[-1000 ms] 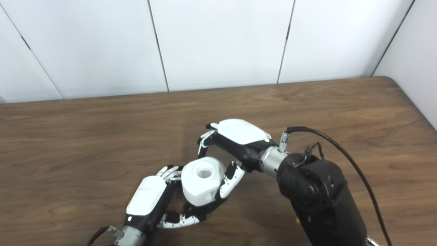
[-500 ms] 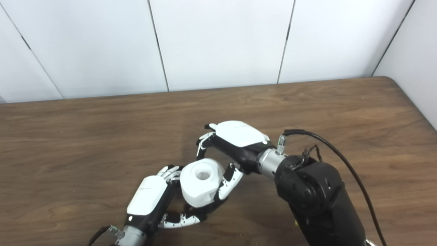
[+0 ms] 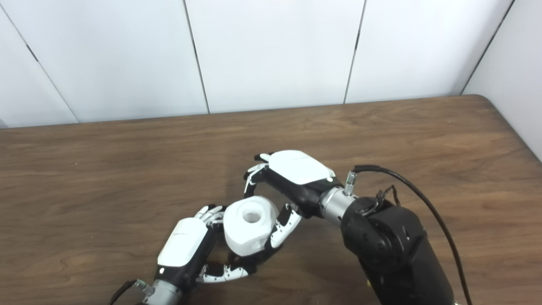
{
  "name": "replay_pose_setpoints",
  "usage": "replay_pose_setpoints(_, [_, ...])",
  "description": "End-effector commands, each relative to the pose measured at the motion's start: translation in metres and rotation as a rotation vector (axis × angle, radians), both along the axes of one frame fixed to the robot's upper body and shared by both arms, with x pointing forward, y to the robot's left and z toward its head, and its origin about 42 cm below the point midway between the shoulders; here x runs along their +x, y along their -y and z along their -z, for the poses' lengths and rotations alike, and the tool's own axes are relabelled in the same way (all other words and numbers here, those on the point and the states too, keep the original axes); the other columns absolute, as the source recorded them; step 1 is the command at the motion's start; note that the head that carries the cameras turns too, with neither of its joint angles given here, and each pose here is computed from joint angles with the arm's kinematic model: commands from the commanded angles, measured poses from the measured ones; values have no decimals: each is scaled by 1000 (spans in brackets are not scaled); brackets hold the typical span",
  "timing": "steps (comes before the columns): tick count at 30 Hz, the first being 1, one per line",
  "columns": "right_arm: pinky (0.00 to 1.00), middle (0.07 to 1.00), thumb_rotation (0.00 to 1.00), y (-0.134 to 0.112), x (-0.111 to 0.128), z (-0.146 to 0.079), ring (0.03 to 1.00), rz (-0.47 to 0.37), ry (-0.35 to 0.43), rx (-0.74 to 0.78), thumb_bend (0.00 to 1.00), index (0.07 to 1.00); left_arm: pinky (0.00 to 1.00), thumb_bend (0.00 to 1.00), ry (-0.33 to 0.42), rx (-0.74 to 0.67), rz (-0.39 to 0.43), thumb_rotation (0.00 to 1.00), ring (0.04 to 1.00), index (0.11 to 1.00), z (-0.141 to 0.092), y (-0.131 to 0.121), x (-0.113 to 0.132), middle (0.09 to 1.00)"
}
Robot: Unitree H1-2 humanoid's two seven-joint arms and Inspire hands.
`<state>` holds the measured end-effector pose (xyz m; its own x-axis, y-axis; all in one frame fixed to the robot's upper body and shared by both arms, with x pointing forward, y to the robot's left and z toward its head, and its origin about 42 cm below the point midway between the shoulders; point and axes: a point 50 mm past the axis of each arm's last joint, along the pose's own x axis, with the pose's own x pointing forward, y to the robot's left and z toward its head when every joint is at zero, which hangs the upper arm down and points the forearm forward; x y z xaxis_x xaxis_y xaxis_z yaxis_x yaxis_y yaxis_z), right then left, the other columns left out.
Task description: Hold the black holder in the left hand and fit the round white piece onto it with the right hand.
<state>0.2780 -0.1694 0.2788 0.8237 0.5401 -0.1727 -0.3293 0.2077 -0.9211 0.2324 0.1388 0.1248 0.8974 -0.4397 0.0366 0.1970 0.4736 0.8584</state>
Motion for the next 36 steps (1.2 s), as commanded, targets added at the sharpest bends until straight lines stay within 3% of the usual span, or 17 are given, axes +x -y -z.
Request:
replay_pose_setpoints(1, [1000,832,136,0,1,-6,970,-9,47,-12,525,482,949,519,-15,24,26,44,888,486,0,3,-2,797])
replay_pose_setpoints(36, [1000,836,136,8,5,-23,986,7,68,-11,525,481,951,520,-20,27,27,44,890,486,3,0,1,798])
